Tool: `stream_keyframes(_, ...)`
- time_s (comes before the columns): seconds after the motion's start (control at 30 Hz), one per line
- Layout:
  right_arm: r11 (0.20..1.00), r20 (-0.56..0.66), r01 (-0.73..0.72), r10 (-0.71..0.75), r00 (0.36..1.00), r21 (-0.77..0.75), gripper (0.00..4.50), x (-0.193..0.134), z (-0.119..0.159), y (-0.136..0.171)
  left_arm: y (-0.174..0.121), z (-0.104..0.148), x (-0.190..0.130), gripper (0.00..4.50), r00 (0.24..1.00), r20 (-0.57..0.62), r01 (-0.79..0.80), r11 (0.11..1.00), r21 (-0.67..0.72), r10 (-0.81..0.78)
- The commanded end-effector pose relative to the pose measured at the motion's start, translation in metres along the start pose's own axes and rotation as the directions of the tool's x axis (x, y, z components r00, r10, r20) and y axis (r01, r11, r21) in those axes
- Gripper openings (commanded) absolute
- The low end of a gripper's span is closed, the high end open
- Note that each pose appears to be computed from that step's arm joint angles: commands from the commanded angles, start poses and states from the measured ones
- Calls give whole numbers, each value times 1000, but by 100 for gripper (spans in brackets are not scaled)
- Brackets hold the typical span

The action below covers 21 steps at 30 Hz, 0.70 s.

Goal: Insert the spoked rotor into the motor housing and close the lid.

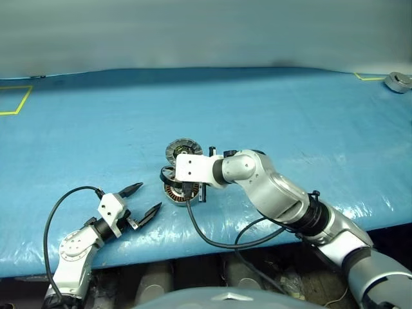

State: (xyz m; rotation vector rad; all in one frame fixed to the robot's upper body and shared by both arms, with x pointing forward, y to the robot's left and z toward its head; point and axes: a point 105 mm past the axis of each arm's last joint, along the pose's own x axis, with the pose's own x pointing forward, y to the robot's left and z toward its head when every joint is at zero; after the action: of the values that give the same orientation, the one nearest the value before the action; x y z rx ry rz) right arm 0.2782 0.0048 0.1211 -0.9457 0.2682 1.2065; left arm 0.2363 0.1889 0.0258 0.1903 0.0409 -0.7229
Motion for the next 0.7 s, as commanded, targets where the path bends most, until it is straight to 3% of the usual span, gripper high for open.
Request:
stream_keyframes(0.03, 998, 58, 69, -68, 996, -3, 4, -13, 8, -2, 7, 7, -1, 450, 1000, 14, -13, 1000, 20, 13)
stream_keyframes(0.4, 972, 122, 218, -227, 966, 82, 4, -34, 3, -2, 20, 20, 6, 450, 999, 44, -21, 1000, 20, 20)
stream_keyframes(0.7, 932, 106, 340, -353, 929, 124, 4, -35, -16, -3, 19, 27, 10, 450, 998, 52, 26, 1000, 7, -26)
